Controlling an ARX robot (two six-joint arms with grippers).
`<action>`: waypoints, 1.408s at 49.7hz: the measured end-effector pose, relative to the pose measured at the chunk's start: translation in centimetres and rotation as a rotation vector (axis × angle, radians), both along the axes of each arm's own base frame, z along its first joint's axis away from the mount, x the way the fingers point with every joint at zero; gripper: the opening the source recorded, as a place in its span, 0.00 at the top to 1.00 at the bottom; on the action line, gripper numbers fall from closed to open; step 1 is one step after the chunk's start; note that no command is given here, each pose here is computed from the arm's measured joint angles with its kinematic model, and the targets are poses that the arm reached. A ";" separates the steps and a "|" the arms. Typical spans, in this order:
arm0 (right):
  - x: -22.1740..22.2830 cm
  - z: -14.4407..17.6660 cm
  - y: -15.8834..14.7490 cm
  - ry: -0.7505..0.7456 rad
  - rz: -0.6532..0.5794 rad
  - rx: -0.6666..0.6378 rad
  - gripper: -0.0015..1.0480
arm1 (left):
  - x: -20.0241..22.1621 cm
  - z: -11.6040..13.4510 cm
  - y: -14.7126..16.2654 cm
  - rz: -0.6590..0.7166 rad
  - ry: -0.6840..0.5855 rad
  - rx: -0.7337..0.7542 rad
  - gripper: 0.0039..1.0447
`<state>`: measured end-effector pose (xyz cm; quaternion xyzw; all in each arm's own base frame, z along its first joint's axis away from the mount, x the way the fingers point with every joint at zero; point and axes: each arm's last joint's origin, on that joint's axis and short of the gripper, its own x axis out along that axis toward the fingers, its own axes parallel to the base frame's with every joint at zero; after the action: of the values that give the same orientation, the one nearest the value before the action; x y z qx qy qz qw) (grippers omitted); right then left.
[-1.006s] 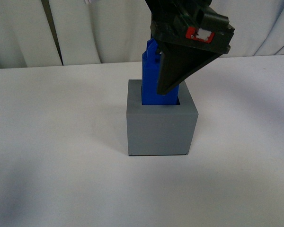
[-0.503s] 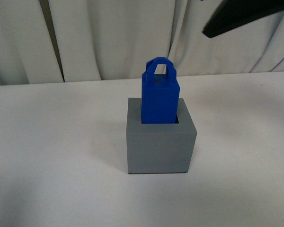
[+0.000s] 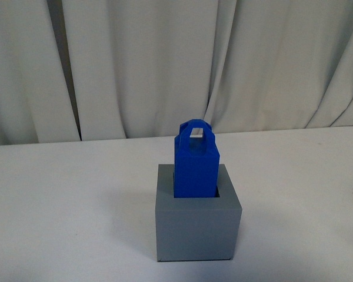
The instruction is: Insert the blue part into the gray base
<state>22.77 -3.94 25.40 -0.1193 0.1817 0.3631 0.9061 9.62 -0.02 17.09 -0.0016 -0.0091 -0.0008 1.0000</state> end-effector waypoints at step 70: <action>-10.0 -8.7 3.9 -0.379 -0.750 0.236 0.98 | 0.0 0.0 0.0 0.000 0.000 0.000 0.06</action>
<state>12.74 -0.04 16.67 -0.0054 0.0003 -0.0011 1.0000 9.62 -0.02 17.09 -0.0018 -0.0091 -0.0006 1.0000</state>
